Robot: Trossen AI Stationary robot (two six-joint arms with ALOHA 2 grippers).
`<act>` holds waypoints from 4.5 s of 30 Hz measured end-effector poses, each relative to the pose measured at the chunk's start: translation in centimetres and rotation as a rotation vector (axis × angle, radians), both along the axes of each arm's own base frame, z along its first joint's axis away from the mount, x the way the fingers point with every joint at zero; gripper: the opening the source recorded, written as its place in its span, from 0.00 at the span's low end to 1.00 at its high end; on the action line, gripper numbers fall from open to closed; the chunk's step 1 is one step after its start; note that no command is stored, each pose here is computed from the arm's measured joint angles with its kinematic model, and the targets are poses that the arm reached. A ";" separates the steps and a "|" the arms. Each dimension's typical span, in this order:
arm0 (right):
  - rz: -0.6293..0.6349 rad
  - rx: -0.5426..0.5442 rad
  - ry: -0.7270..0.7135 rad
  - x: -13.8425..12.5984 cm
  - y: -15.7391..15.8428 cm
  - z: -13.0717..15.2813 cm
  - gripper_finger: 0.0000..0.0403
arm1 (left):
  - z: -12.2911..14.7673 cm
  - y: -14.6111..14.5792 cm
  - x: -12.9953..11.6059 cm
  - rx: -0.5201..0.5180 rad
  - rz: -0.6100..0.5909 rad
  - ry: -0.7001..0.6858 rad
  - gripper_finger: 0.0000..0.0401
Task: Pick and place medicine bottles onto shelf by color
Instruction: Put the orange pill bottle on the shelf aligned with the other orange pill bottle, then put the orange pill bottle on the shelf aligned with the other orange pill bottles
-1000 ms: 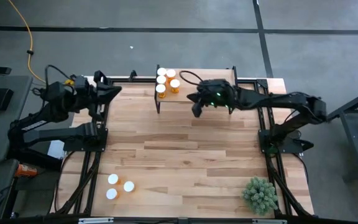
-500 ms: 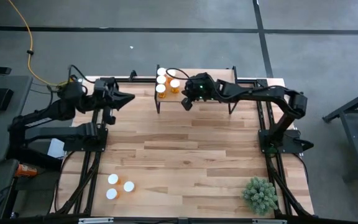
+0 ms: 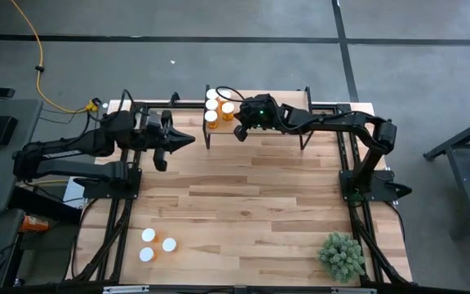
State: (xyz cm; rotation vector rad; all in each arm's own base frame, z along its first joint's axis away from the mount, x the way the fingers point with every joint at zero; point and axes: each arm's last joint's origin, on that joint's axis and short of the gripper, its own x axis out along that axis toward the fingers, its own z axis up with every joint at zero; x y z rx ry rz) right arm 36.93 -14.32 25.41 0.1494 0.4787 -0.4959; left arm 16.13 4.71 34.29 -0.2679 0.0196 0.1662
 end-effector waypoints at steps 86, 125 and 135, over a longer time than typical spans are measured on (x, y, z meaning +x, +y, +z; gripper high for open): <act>0.377 -0.051 -0.487 -13.2 14.3 4.4 0.00 | 0.2 0.6 2.1 0.154 0.035 -0.054 0.04; 0.335 0.044 -0.424 -13.3 14.3 3.6 0.00 | -2.1 -14.0 3.2 0.067 -0.511 0.958 0.83; 0.350 0.023 -0.237 -13.6 14.3 2.0 0.00 | -9.1 -22.2 4.8 -0.015 -0.355 1.251 0.83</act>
